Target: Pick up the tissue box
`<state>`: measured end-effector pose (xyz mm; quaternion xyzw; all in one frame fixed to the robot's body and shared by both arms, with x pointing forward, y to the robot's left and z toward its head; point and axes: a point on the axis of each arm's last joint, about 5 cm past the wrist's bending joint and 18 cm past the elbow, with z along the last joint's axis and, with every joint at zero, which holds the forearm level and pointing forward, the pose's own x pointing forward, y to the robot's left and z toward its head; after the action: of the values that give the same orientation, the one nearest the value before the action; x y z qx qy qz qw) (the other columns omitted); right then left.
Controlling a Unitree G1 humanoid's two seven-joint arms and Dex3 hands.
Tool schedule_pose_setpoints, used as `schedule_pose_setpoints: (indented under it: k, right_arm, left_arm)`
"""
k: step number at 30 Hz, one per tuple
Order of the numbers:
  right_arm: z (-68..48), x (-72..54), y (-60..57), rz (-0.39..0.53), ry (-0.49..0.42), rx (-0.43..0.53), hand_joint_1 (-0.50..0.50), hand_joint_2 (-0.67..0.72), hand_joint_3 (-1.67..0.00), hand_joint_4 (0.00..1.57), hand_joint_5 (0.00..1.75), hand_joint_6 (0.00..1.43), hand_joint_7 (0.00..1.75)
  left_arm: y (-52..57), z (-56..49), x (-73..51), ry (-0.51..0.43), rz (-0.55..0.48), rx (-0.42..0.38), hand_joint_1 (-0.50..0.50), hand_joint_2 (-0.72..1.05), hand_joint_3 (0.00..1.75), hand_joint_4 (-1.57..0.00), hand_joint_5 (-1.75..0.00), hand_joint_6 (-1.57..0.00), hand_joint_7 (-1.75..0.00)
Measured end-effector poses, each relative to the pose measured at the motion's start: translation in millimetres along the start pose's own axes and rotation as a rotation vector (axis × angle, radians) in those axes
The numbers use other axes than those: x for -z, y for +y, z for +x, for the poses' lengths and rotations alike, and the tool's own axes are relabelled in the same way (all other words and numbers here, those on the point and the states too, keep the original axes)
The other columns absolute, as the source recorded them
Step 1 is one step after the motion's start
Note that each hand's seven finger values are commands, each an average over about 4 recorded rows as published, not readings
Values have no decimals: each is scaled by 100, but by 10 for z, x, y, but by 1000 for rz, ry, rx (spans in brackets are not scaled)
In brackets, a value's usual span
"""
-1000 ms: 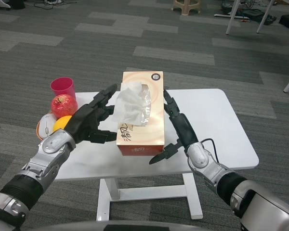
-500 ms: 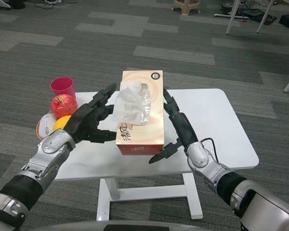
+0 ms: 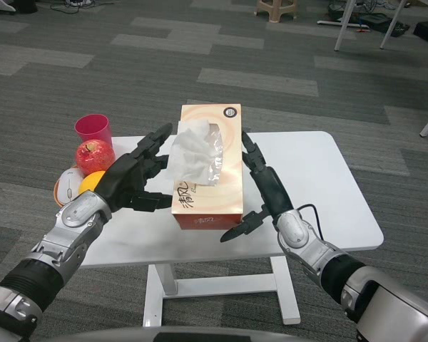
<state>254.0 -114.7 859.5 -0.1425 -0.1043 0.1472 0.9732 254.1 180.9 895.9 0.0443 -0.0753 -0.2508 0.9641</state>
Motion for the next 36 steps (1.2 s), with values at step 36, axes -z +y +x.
schedule_pose_setpoints:
  k: [36]
  right_arm:
    - [5,-9,-1,4,-5,3,-46,4,-24,23,0,3,7]
  left_arm:
    - [5,-1,-3,-2,-2,-2,50,105,13,0,-92,0,0]
